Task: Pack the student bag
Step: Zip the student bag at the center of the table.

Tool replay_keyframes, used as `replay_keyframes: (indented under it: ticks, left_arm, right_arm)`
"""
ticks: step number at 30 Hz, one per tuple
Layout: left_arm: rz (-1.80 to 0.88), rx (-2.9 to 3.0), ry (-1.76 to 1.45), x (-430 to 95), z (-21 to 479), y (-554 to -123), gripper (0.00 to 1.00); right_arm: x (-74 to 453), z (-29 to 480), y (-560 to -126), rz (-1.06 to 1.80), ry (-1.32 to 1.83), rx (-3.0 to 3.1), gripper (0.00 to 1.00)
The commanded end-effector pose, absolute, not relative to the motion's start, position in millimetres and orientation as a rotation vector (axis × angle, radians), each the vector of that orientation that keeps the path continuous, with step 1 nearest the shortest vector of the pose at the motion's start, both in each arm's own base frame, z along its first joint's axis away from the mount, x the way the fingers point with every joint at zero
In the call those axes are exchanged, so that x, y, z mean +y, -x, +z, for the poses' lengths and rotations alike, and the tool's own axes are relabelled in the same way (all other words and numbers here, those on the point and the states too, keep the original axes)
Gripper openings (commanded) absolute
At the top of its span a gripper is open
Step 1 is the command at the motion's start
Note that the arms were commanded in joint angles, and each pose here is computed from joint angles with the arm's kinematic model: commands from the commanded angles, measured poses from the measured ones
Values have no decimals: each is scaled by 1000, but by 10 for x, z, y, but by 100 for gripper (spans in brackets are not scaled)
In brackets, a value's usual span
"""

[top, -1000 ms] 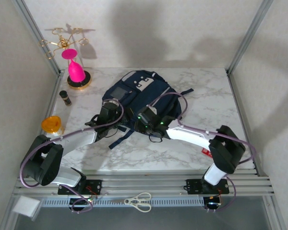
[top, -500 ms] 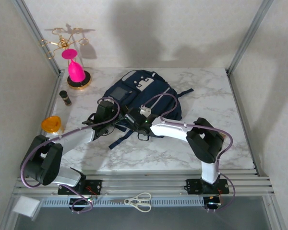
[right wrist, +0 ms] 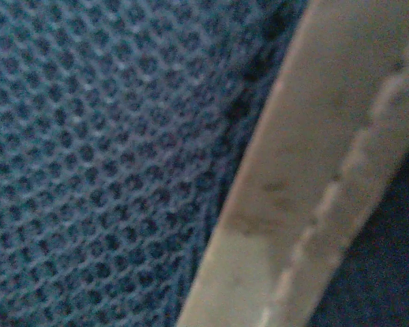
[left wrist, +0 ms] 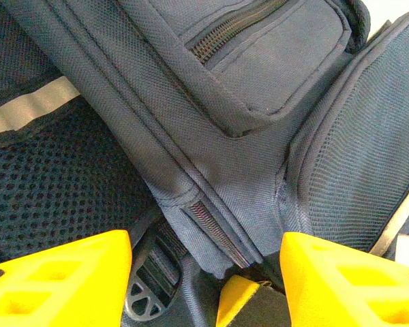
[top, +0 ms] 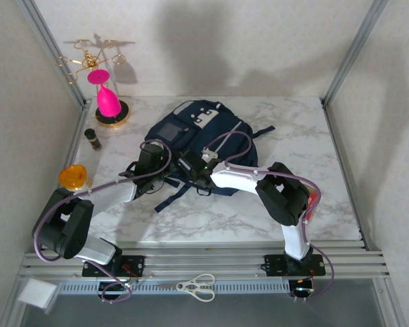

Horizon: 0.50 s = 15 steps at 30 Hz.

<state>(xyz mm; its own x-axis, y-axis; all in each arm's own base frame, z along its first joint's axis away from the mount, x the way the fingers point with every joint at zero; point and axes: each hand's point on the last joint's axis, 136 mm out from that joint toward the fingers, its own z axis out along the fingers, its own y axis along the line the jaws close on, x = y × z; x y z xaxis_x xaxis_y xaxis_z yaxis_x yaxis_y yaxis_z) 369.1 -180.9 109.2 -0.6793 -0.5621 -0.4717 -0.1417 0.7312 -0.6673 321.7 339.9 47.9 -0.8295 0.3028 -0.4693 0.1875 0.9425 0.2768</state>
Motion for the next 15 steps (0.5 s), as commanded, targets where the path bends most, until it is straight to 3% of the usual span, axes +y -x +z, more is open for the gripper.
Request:
replay_keyframes:
  ticks: [1, 8, 15]
  left_arm:
    - [-815, 2231, 532, -1802, 1111, -3693, 60]
    - [-856, 2208, 537, -1821, 1189, -3665, 60]
    - [-937, 2204, 582, -1933, 1239, -3622, 62]
  right_arm:
    - [3347, 658, -3359, 326, -347, 2505, 18]
    - [3411, 922, -3353, 461, -261, 2499, 7]
    - [3452, 1180, -3270, 641, -148, 2499, 5]
